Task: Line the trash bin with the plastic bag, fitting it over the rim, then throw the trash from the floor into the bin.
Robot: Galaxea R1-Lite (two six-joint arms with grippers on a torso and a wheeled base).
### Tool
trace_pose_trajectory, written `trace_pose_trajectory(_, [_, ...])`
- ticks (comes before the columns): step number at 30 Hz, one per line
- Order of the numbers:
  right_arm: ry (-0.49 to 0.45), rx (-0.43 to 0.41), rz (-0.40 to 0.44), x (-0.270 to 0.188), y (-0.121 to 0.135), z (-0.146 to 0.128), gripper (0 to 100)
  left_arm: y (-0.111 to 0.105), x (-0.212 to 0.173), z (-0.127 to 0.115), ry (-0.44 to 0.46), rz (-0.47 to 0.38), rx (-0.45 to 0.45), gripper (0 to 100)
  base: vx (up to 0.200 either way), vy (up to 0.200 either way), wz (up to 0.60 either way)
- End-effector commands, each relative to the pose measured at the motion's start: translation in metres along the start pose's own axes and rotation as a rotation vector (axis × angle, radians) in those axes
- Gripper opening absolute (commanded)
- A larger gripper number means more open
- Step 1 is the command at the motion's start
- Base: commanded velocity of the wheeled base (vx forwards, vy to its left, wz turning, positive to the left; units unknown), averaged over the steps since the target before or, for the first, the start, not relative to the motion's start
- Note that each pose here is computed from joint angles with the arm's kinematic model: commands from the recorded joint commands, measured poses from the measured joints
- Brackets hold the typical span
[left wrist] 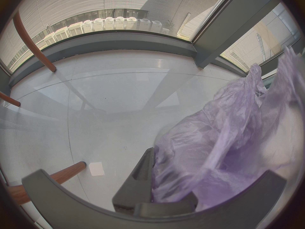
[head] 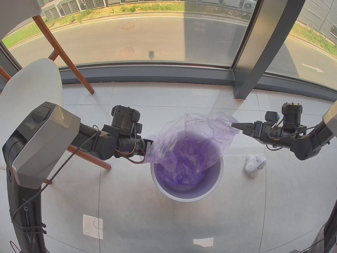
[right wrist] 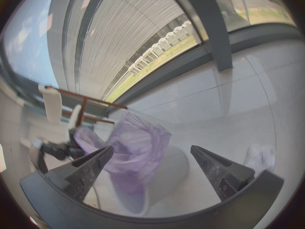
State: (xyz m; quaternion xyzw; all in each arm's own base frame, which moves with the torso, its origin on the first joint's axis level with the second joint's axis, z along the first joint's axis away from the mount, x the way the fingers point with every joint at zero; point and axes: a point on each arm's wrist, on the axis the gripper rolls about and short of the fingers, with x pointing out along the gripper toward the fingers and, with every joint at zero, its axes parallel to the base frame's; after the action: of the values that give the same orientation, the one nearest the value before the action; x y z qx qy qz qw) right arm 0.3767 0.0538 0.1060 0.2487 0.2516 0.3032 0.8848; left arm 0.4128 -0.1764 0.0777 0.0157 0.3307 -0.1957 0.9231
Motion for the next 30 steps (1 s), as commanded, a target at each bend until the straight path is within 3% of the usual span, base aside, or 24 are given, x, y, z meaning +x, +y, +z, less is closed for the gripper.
trace_pose_trajectory(1, [-0.053, 0.175, 0.095, -0.053, 0.055, 0.020, 100, -0.008, -0.018, 0.013, -0.044, -0.017, 0.008, 0, 0.000, 0.000, 0.00])
trace_pose_trajectory(3, [-0.023, 0.271, 0.094, -0.051, 0.066, 0.019, 100, -0.015, -0.018, 0.010, -0.038, -0.027, 0.015, 0, 0.000, 0.000, 0.00])
trace_pose_trajectory(6, [-0.001, 0.328, 0.074, -0.049, 0.075, 0.019, 100, -0.017, -0.018, 0.010, -0.037, -0.031, 0.013, 0, 0.000, 0.000, 0.00])
trace_pose_trajectory(12, [0.137, 0.539, 0.014, -0.026, 0.123, 0.019, 100, -0.023, -0.018, 0.010, -0.037, -0.040, 0.023, 0, 0.000, 0.000, 0.00])
trace_pose_trajectory(15, [0.187, 0.641, -0.030, -0.016, 0.146, 0.026, 100, -0.023, -0.018, 0.010, -0.038, -0.040, 0.025, 0, 0.000, 0.000, 0.00])
trace_pose_trajectory(18, [0.213, 0.723, -0.105, 0.007, 0.151, 0.028, 100, -0.023, -0.019, 0.010, -0.041, -0.041, 0.025, 0, 0.000, 0.000, 0.00])
trace_pose_trajectory(30, [0.289, 0.774, -0.234, 0.061, 0.147, 0.016, 100, -0.024, -0.022, 0.013, -0.051, -0.043, 0.031, 0, 0.000, 0.000, 0.00])
